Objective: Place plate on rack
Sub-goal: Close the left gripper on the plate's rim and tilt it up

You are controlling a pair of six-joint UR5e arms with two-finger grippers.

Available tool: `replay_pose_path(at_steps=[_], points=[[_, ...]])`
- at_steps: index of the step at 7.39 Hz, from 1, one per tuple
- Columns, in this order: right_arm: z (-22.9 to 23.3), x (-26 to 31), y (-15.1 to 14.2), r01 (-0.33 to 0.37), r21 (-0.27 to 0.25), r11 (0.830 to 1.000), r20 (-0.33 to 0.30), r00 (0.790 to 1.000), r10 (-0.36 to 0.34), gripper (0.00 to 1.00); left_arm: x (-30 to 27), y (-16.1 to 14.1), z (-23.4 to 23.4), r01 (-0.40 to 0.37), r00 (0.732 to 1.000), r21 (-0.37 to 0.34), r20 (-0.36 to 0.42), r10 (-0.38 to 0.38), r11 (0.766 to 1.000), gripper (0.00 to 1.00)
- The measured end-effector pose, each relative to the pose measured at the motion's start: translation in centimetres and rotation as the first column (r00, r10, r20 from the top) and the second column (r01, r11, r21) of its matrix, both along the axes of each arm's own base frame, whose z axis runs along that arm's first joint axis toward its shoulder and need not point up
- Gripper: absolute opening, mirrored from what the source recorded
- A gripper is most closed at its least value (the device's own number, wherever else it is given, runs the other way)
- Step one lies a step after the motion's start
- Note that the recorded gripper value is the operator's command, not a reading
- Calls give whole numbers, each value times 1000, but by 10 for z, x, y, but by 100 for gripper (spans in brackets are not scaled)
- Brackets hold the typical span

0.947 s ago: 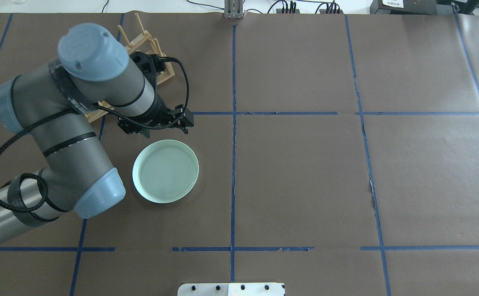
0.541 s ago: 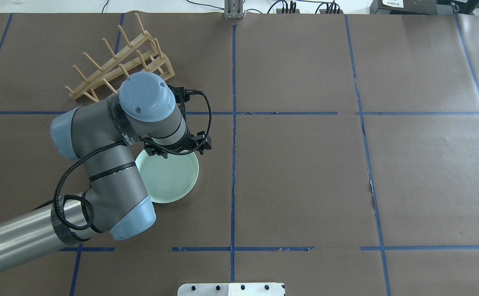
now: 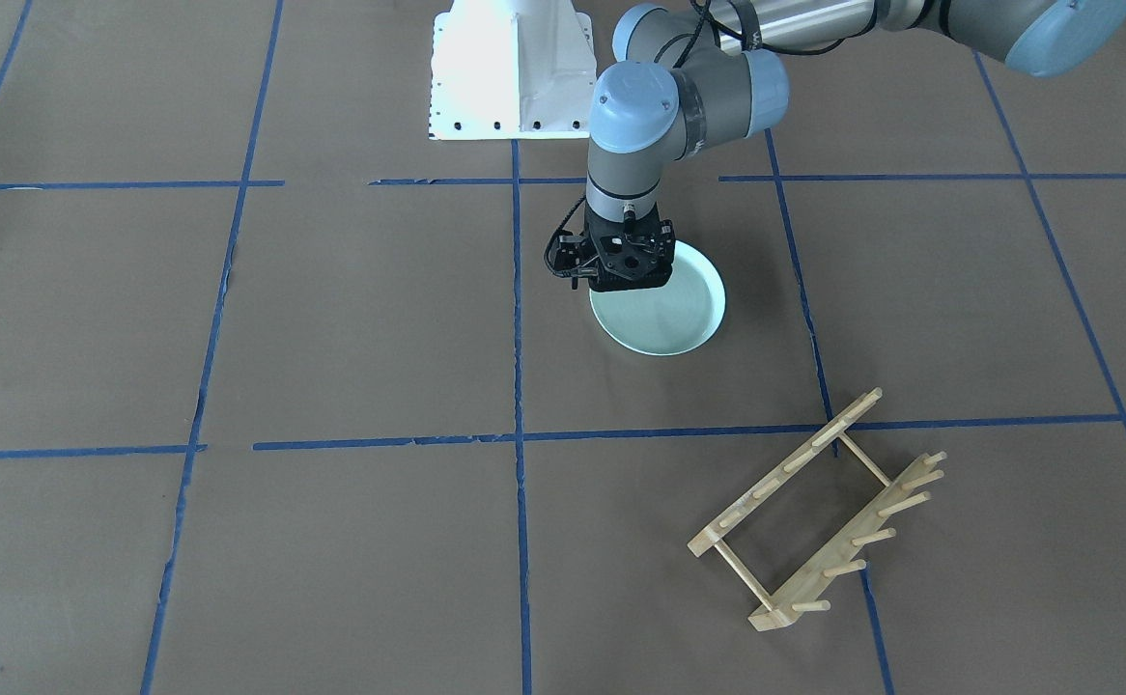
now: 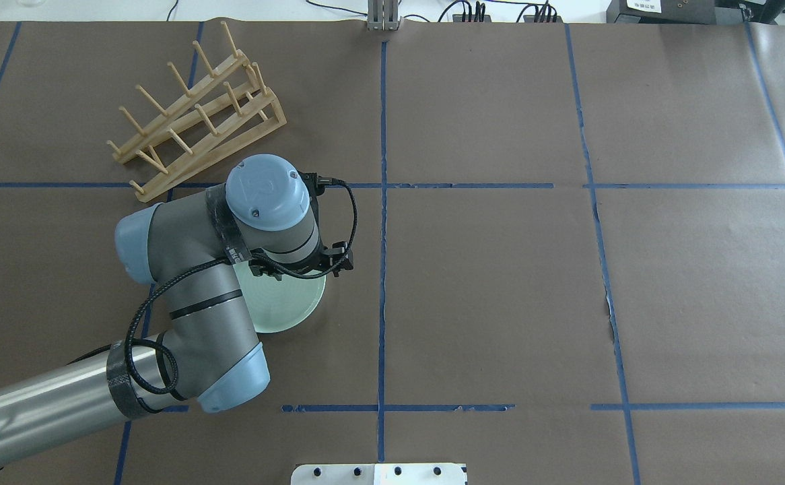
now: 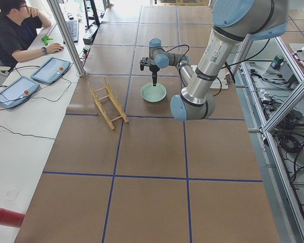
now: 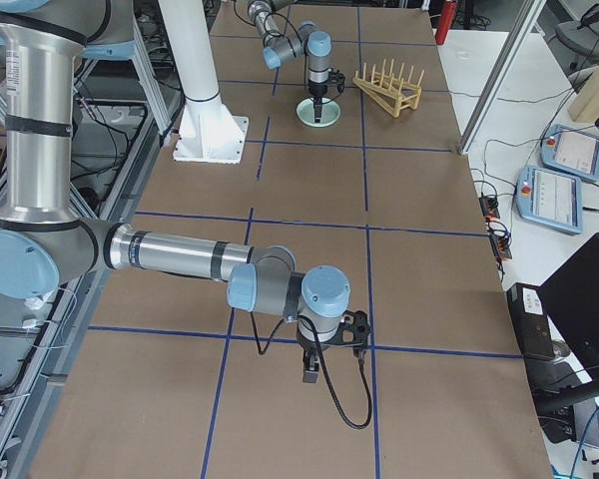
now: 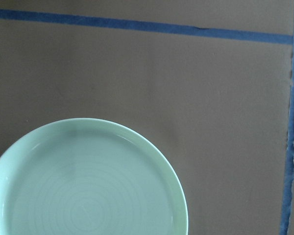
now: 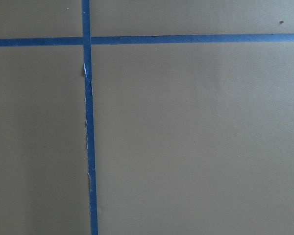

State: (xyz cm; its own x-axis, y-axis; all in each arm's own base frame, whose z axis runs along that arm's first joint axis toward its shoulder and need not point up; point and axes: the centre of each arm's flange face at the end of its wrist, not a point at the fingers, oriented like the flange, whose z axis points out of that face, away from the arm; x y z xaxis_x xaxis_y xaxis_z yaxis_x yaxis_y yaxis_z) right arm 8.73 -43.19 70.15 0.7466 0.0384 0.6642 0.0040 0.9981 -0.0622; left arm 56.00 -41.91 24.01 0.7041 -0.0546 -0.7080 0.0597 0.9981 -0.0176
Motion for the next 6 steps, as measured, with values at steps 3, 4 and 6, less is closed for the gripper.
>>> replay_pose_path(at_steps=[3, 4, 6], points=[[0, 0, 0, -1, 0, 1000, 0, 1000, 1, 100, 11, -3, 10, -5, 1000, 10, -16, 5, 1000, 93], [0, 0, 0, -1, 0, 1000, 0, 1000, 1, 100, 15, -3, 14, -7, 1000, 11, -18, 8, 1000, 89], [0, 1, 0, -1, 0, 1000, 0, 1000, 1, 100, 19, -2, 15, -11, 1000, 13, -23, 12, 1000, 64]])
